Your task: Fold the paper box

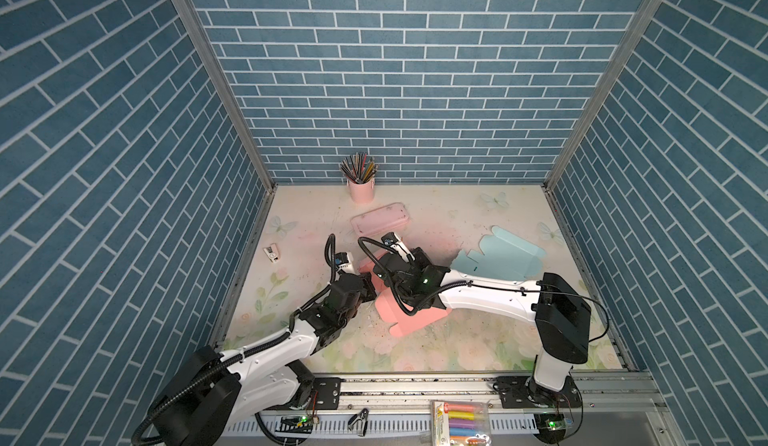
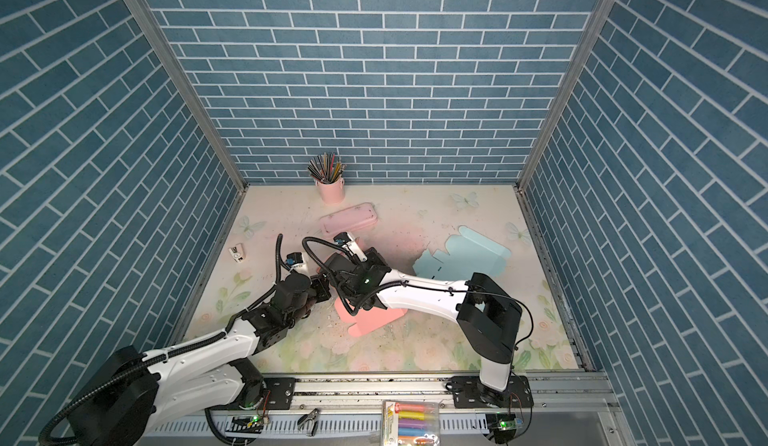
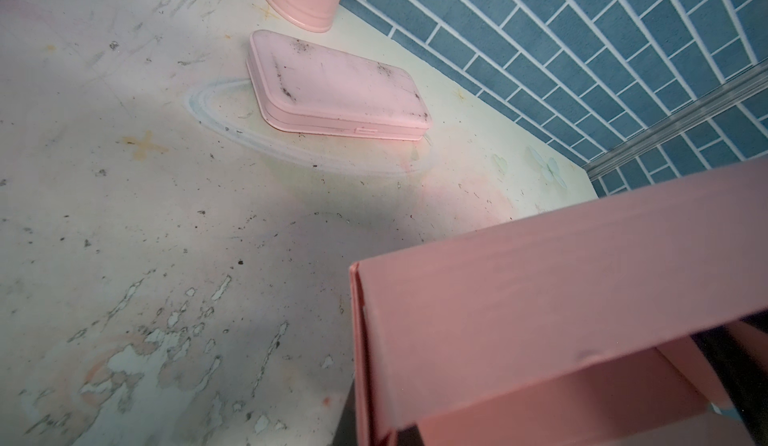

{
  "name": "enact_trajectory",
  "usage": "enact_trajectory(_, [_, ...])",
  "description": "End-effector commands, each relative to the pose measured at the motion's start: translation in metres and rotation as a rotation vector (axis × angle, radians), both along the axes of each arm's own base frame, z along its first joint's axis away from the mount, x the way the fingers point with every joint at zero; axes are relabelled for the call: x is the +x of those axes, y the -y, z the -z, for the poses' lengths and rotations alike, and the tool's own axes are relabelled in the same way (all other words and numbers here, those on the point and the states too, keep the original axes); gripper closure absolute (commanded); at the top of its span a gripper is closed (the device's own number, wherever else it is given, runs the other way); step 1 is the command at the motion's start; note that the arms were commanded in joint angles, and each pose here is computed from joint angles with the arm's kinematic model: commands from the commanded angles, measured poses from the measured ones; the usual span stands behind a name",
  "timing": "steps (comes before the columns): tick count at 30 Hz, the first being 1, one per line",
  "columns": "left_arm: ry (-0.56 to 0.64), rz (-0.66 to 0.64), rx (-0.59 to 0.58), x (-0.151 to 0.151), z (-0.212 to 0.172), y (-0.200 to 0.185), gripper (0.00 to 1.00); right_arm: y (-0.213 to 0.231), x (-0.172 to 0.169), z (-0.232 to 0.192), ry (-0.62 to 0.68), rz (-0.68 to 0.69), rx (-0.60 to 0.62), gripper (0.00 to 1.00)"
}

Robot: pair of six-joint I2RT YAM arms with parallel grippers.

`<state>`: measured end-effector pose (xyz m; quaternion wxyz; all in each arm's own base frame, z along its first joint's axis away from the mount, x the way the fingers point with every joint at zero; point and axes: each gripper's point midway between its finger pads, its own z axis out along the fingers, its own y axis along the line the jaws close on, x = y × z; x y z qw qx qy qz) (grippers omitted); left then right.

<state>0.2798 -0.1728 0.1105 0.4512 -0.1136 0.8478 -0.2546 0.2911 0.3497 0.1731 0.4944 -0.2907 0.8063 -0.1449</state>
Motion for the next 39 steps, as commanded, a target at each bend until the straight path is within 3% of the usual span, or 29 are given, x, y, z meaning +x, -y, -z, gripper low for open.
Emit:
enact_trajectory(1, [0.06,0.056,-0.059,0.004,-0.027,0.019,0.95,-0.013,-0.011,-0.013,-0.026,-0.073,0.134,0.88])
enact_trajectory(16, [0.051,0.029,-0.023,0.002,-0.018,0.01,0.95,-0.013,-0.024,-0.031,-0.02,-0.101,0.196,0.71])
enact_trajectory(22, [0.077,0.007,0.072,0.005,-0.02,-0.001,0.95,-0.013,-0.049,-0.049,-0.066,-0.181,0.271,0.52])
enact_trajectory(26, [0.151,0.071,0.129,0.006,-0.03,0.004,0.95,-0.011,-0.08,-0.074,-0.203,-0.287,0.413,0.42])
enact_trajectory(30, [0.223,0.196,0.19,0.005,-0.037,0.022,0.95,0.002,-0.099,-0.113,-0.249,-0.431,0.642,0.34])
enact_trajectory(33, [0.267,0.28,0.214,0.001,-0.04,0.036,0.95,0.018,-0.087,-0.116,-0.281,-0.456,0.766,0.32])
enact_trajectory(39, [0.35,0.436,0.229,-0.015,-0.046,0.065,0.95,0.02,-0.066,-0.092,-0.387,-0.491,0.896,0.32])
